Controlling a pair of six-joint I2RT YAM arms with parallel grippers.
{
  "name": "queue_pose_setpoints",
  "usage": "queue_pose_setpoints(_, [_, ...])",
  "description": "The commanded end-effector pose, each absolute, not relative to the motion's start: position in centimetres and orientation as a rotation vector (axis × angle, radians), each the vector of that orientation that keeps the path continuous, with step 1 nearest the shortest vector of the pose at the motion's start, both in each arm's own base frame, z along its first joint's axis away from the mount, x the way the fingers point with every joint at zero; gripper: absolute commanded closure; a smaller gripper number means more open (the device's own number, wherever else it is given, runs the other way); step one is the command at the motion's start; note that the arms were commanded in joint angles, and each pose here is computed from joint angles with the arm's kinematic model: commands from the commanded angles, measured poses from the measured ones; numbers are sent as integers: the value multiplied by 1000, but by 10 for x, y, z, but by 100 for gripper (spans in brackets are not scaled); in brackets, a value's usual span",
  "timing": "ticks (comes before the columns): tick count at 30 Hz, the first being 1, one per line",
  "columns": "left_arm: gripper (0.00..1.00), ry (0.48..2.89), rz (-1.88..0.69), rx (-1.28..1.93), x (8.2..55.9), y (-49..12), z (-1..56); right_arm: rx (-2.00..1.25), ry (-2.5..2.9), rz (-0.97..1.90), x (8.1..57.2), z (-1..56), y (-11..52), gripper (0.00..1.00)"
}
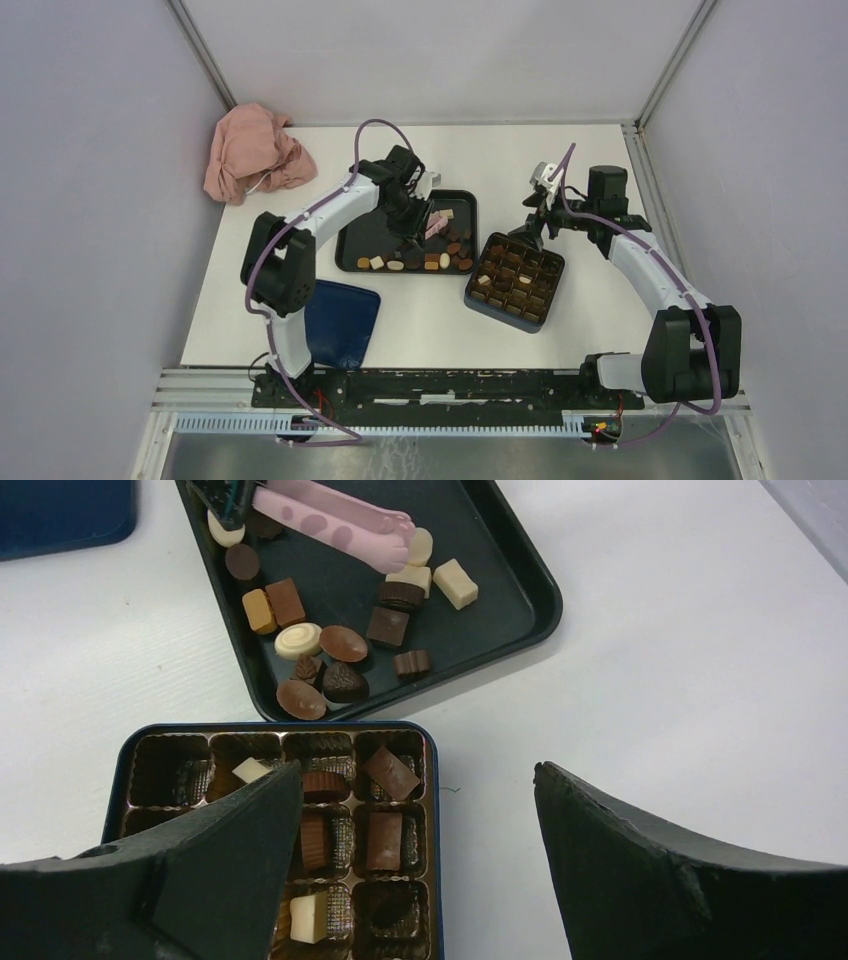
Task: Pack the chocolate
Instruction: Pick up the fake chocolate from the plate.
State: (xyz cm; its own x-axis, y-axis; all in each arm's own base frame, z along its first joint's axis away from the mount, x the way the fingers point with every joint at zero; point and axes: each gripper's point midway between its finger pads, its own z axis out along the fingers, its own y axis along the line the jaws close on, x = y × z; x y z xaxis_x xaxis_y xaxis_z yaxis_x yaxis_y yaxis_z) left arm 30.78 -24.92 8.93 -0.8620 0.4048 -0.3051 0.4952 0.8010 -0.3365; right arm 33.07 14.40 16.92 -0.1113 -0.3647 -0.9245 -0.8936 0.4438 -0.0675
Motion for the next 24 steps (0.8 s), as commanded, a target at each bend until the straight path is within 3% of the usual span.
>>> queue_pose_setpoints(1, [62, 2805, -504, 718, 312, -255, 90, -1132, 1597, 642, 336, 192, 147, 10])
queue_pose_setpoints(24, [66, 2857, -369, 785, 320, -260, 75, -1149, 1580, 679, 330, 194, 148, 10])
